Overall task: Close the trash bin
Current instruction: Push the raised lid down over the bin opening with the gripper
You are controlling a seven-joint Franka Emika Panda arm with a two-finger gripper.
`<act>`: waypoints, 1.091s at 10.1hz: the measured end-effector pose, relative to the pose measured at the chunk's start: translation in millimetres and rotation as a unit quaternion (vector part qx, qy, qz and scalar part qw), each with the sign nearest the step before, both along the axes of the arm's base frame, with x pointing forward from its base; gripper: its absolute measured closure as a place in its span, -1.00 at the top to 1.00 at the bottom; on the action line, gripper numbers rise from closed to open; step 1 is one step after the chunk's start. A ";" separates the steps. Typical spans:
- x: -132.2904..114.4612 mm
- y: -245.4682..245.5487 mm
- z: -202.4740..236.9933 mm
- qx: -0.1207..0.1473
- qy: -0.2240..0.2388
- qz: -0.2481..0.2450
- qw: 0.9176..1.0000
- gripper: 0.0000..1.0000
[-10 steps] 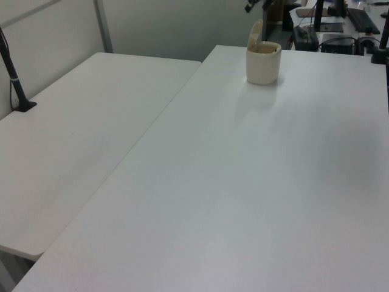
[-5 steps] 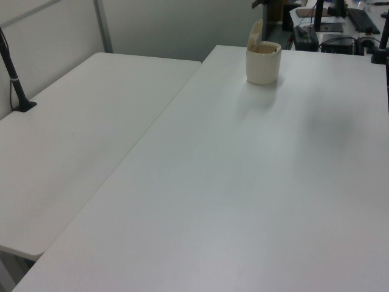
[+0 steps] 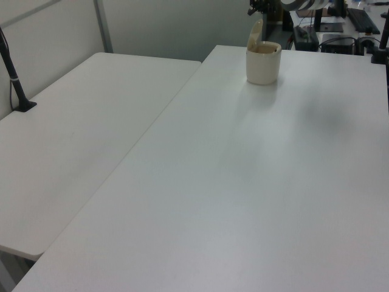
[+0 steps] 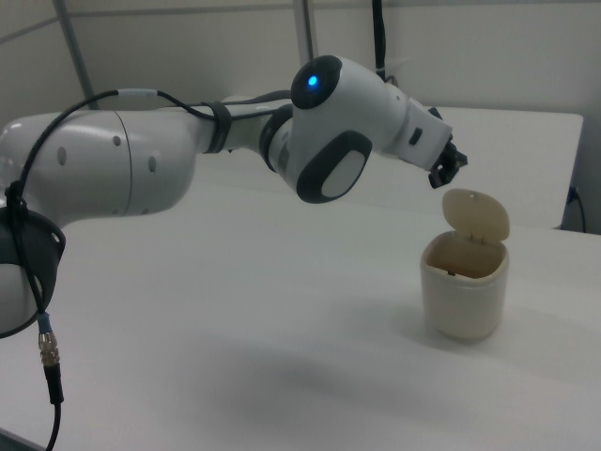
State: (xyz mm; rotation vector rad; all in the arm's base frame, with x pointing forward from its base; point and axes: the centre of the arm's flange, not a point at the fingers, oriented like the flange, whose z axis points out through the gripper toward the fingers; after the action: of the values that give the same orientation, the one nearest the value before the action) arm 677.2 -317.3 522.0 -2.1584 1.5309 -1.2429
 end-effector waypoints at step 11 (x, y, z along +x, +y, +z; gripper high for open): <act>-19.6 -29.3 -55.3 -0.031 0.073 0.031 0.996 -0.98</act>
State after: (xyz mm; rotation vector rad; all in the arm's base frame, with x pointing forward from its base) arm 657.6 -346.6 466.8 -2.3655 1.4847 -1.1502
